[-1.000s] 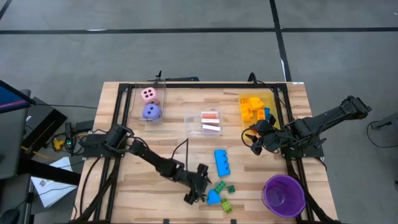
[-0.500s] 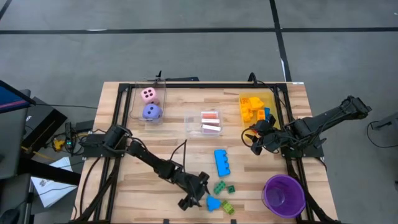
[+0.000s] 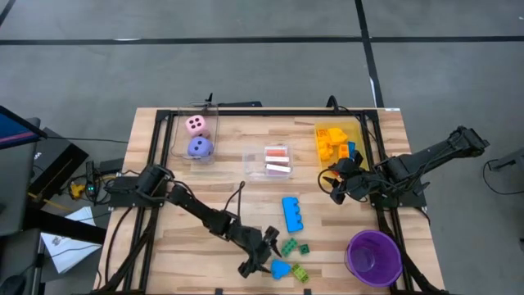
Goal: Pick & Place Toys
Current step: Put the blue game piece into the yellow bin
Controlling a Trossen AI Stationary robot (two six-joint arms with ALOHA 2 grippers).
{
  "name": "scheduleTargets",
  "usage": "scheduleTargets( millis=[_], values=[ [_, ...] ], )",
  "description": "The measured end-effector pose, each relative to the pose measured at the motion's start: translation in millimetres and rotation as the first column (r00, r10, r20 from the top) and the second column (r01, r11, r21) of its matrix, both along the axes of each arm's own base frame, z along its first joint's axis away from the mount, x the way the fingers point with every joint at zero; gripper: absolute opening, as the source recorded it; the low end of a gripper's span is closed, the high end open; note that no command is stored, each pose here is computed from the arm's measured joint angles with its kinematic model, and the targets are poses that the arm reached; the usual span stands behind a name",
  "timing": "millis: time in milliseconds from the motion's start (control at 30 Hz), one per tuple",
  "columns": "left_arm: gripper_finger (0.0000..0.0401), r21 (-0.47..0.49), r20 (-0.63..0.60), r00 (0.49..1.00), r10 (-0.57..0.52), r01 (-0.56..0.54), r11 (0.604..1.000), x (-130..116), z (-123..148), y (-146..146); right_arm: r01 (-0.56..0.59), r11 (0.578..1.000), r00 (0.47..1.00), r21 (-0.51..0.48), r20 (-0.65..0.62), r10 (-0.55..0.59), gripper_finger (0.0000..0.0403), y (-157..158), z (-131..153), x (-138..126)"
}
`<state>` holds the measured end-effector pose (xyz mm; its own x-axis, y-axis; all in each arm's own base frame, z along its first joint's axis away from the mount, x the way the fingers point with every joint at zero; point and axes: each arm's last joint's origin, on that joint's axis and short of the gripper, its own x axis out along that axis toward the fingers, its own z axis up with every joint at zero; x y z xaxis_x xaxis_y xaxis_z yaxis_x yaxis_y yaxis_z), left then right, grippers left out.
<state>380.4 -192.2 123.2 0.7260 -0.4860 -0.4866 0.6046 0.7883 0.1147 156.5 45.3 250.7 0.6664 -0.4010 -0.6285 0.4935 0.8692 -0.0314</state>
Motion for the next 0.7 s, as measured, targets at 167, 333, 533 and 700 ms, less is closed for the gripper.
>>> scheduleTargets(
  millis=[167,333,533,700],
  values=[
    [0.0297,-0.021,0.005,1.0,-0.008,0.008,1.0,1.8,-11.8,-3.3,0.0,1.0,1.0,0.0,0.0,0.0,0.0188,0.0,0.0,0.0],
    [0.0313,-0.039,0.014,1.0,-0.019,0.019,0.999,4.9,-23.8,-2.6,0.0,1.0,1.0,0.0,0.0,0.0,0.0188,0.0,0.0,0.0],
    [0.0311,-0.04,0.015,1.0,0.0,0.001,0.999,7.5,-24.1,2.1,0.0,1.0,1.0,0.0,0.0,0.0,0.0188,0.0,0.0,0.0],
    [0.0301,-0.079,-0.017,1.0,0.008,-0.009,0.997,9.9,-24.5,7.8,0.0,1.0,1.0,0.0,0.0,0.0,0.0188,0.0,0.0,0.0]
  ],
)
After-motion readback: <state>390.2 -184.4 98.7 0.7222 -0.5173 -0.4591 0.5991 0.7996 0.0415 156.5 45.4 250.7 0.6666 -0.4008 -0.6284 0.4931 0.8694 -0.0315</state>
